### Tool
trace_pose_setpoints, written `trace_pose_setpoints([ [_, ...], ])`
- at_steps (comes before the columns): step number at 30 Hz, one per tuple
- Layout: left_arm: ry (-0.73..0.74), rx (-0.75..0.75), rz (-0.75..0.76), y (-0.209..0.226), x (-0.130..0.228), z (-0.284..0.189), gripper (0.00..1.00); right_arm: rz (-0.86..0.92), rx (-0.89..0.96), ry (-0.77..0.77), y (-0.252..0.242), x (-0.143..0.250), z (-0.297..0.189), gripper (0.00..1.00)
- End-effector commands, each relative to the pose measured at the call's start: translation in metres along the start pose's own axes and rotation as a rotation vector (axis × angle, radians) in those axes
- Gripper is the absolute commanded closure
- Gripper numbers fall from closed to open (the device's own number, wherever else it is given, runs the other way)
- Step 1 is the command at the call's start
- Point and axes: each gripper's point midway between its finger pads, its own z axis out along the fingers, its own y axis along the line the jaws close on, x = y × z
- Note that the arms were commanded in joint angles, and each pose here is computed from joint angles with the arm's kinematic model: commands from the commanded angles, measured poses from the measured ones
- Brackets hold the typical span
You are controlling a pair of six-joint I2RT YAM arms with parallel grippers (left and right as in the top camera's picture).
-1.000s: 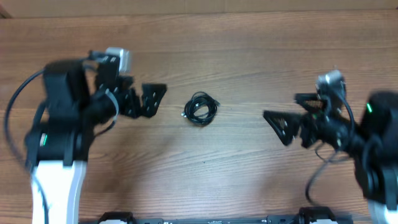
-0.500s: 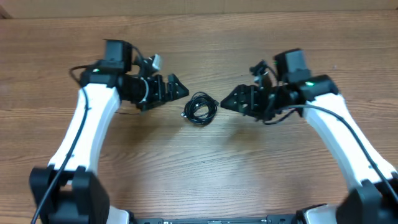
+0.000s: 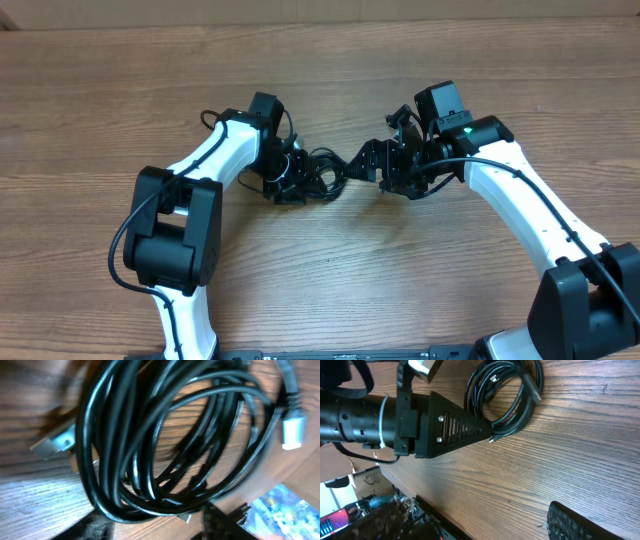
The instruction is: Untangle cables
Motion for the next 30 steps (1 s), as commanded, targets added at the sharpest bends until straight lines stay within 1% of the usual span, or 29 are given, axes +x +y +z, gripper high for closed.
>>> trace_pose_setpoints([
  [1,-0.033,-0.046,-0.029,0.006,-0.009,0.000,0.61,-0.002,0.001,-0.008,0.003,-0.003,-0.001,0.11],
  [2,-0.034,-0.048,-0.029,0.006,-0.010,0.000,0.64,-0.001,0.002,-0.006,0.003,-0.003,-0.001,0.11],
  [5,-0.027,-0.052,-0.039,0.006,-0.008,-0.004,0.66,0.000,0.003,-0.005,0.003,-0.002,-0.001,0.11],
  [6,-0.020,-0.058,-0.041,0.004,-0.007,-0.010,0.79,0.000,0.007,-0.007,0.002,-0.003,-0.001,0.11],
  [7,-0.014,-0.061,-0.027,0.002,-0.006,-0.015,0.96,0.000,0.017,-0.012,0.001,-0.003,-0.001,0.11],
  [10,0.007,-0.082,0.032,-0.010,-0.002,-0.039,0.96,-0.002,0.032,-0.022,-0.002,-0.005,-0.001,0.10],
  [16,-0.030,-0.192,0.028,-0.026,0.000,-0.089,0.96,-0.002,0.031,-0.022,-0.002,-0.005,-0.001,0.10],
  [18,-0.053,-0.244,-0.005,-0.027,0.002,-0.106,0.96,0.012,0.034,-0.025,-0.002,-0.006,-0.001,0.10],
  [19,-0.055,-0.251,-0.022,-0.030,0.005,-0.113,0.96,0.025,0.035,-0.030,-0.002,-0.007,-0.001,0.09],
  [20,-0.047,-0.242,-0.024,-0.036,0.010,-0.121,0.96,0.048,0.029,-0.041,-0.001,-0.010,-0.001,0.07],
  [25,-0.063,-0.236,0.049,-0.046,0.011,-0.134,0.96,0.035,-0.004,-0.102,0.007,-0.026,-0.002,0.05],
  [27,-0.074,-0.234,0.051,-0.047,0.008,-0.134,0.96,0.079,-0.003,-0.120,0.007,-0.031,-0.001,0.05],
  [28,-0.085,-0.241,0.056,-0.046,0.005,-0.134,0.94,0.104,0.008,-0.125,0.004,-0.033,0.001,0.06],
  [29,-0.104,-0.260,0.061,-0.043,0.001,-0.135,0.85,0.126,0.033,-0.131,0.000,-0.035,0.005,0.08],
  [30,-0.144,-0.306,0.051,-0.036,-0.007,-0.138,0.68,0.133,0.055,-0.138,-0.004,-0.036,0.009,0.11],
])
